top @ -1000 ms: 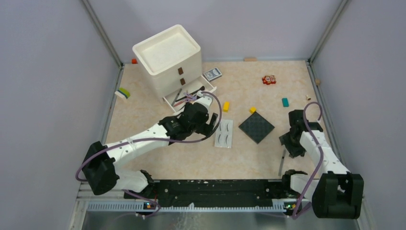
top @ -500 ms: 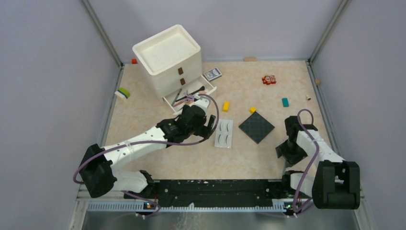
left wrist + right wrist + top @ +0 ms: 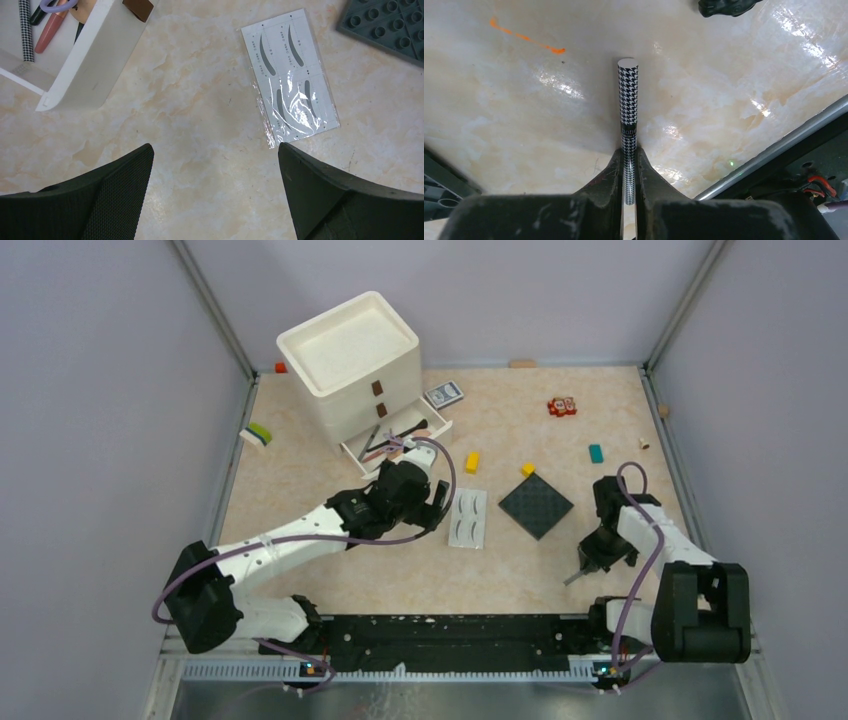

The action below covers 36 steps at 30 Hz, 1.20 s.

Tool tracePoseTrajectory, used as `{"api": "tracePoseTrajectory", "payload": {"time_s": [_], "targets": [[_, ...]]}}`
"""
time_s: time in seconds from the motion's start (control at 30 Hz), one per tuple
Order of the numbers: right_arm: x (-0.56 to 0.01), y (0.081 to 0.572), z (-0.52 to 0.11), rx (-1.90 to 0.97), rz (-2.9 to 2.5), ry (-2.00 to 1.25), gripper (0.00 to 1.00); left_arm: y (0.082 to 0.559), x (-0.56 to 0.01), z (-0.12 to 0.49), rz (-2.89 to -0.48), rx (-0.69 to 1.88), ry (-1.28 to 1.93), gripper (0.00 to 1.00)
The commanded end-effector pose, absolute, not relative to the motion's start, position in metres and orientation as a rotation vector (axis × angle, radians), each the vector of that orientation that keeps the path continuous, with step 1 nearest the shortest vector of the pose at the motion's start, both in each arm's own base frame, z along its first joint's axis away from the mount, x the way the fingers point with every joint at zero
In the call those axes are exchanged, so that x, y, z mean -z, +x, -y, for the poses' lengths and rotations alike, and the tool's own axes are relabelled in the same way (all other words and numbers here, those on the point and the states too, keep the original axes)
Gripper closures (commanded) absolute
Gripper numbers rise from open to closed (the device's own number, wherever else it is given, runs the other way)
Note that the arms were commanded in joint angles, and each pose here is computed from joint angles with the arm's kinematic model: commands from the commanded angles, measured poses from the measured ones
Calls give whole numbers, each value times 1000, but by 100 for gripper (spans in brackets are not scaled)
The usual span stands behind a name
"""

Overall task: Organize the makeup
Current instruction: Pick up the makeup brush at the corner of the board.

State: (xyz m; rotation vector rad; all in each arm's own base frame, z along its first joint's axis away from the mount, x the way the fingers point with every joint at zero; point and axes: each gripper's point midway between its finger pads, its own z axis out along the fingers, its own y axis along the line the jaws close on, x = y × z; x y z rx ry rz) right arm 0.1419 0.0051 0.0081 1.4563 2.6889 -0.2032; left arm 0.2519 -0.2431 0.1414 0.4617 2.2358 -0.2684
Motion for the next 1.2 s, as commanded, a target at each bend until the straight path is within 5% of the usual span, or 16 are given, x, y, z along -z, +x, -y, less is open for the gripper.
{"api": "tracePoseTrajectory", "payload": {"time_s": [0.0,0.2,0.47,0.93,1.17], "targets": [[5,140,-7,237,-2693,1409,100,258,-160,242,-2177,287,412,1],[-75,210,-3,105,-2395,1268,100,269,-210,229,-2089,291,376,1],[-193,323,-85,-637,-1933,878,100,292,-280,150,-1988,217,190,1],[-227,447,-344,-988,-1900,512,100,284,-234,55,-2084,-52,-37,1],[-195,487,-399,-1065,-1899,607,100,279,-237,47,-2032,-64,-77,1]]}}
